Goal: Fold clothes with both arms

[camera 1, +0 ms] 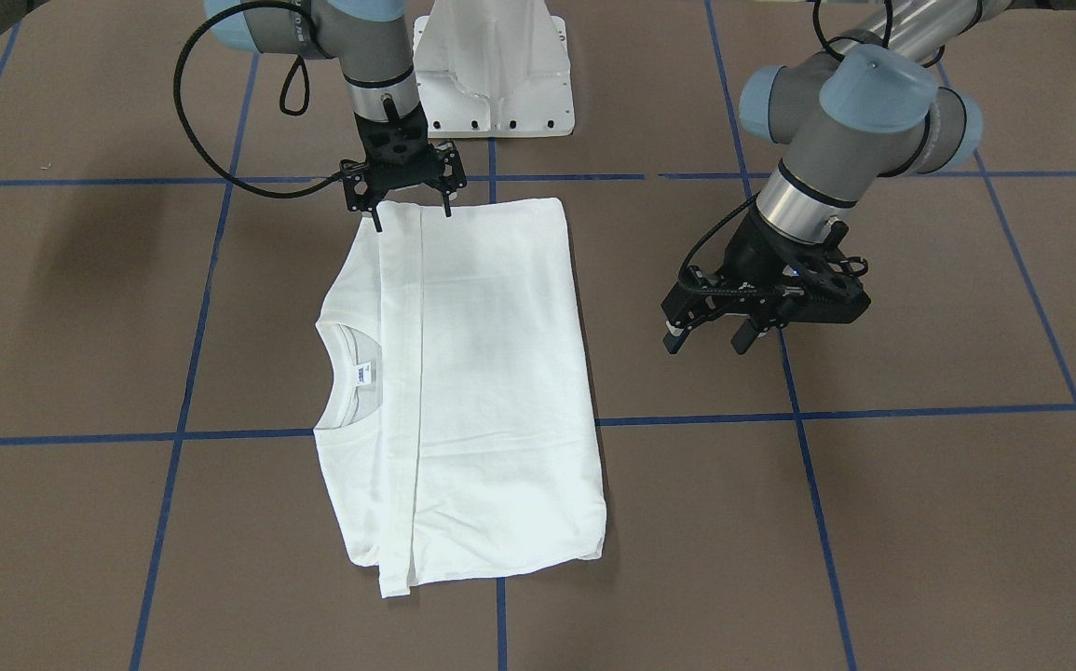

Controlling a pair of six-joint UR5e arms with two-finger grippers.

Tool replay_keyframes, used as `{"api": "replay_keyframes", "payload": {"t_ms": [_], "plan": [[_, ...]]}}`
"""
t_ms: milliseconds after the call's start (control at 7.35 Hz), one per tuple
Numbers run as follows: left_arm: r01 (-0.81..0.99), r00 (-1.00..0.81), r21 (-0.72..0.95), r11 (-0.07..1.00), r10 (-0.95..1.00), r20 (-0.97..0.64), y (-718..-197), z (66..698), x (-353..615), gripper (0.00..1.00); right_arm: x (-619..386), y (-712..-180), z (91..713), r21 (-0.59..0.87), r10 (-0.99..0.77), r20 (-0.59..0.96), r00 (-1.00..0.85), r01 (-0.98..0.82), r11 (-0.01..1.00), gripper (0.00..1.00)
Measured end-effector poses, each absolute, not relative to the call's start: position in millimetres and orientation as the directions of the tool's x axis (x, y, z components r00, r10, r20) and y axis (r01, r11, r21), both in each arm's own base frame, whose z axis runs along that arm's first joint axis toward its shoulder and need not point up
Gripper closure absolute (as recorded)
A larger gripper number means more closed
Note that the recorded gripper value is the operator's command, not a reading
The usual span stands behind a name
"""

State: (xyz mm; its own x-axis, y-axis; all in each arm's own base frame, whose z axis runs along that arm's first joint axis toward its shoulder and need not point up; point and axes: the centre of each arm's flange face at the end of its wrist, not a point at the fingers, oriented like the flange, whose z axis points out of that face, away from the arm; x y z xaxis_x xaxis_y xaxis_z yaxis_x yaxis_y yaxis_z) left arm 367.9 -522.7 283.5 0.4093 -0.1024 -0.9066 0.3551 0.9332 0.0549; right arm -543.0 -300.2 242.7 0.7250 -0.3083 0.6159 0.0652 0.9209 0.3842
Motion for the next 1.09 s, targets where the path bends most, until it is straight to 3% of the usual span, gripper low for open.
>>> {"api": "replay_keyframes", "payload": {"t_ms": [1088], "plan": [[0.339,0.413,0.045,0.940,-0.106,-0.905,-517,288,378,0.00,-570,-274,275,0.431,-0.430,0.453,0.781,0.231,0.872,0.00]]}}
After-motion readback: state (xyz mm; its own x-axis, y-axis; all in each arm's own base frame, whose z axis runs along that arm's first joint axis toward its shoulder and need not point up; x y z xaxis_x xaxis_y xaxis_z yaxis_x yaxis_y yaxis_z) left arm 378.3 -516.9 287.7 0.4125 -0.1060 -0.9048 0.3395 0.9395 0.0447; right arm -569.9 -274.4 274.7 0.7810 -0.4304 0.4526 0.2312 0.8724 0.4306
